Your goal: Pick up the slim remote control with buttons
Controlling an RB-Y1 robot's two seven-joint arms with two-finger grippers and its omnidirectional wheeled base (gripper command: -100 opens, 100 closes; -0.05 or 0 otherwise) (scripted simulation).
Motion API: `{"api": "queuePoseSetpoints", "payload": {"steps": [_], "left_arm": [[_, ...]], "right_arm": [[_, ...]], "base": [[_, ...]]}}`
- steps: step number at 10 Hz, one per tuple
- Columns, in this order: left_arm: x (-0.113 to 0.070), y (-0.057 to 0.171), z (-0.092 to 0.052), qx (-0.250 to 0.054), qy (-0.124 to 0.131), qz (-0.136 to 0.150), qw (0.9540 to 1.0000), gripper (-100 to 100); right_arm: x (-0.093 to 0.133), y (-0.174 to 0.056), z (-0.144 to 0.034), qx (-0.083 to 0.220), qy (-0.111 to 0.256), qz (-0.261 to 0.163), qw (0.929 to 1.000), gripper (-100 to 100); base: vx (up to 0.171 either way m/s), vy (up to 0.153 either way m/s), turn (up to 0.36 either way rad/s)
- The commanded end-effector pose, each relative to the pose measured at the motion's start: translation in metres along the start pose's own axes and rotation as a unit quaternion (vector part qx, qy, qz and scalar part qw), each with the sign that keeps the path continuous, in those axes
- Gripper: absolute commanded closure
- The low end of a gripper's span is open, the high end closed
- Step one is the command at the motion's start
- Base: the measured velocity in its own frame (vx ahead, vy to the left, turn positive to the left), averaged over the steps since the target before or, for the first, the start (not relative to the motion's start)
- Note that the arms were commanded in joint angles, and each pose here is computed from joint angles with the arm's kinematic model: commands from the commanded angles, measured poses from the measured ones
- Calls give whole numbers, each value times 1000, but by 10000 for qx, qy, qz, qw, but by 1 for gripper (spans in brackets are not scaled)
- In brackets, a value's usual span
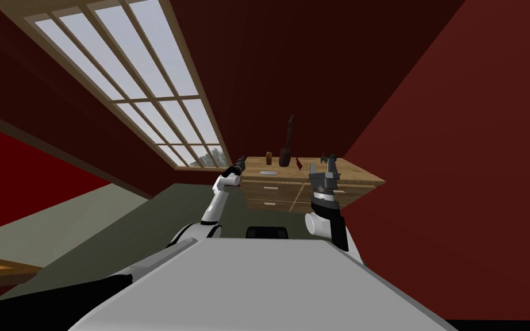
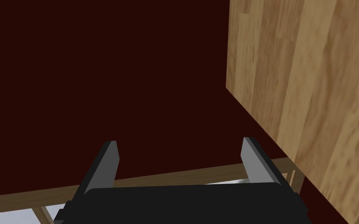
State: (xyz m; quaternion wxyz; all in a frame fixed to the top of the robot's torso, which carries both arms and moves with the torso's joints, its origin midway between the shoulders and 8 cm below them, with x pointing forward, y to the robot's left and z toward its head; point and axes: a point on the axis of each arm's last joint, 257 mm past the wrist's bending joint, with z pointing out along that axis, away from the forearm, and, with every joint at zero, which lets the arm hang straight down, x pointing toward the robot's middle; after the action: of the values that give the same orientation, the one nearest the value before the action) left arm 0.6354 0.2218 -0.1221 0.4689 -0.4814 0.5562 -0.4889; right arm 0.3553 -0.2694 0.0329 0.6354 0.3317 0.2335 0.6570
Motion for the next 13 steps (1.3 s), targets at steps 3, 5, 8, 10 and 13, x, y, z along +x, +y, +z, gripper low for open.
{"api": "queuePoseSetpoints", "payload": {"steps": [3,5,8,10,13], "left_arm": [[7,10,23,-517,69,-83,9986,-100],[9,14,27,-686,89,-73,9976,-100],[18,23,43,-1184,141,-123,9928,-100],[19,32,44,-1396,148,-116,9900,-100],[28,39,54,-1898,188,-135,9815,-100]], "right_arm": [[0,0,0,0,0,0,10000,0],[0,0,0,0,0,0,10000,0],[0,0,0,0,0,0,10000,0],[0,0,0,0,0,0,10000,0],[0,0,0,0,0,0,10000,0]], "base": [[-16,-1,16],[-5,-2,5],[1,-10,21],[4,-12,3],[12,-19,23]]}}
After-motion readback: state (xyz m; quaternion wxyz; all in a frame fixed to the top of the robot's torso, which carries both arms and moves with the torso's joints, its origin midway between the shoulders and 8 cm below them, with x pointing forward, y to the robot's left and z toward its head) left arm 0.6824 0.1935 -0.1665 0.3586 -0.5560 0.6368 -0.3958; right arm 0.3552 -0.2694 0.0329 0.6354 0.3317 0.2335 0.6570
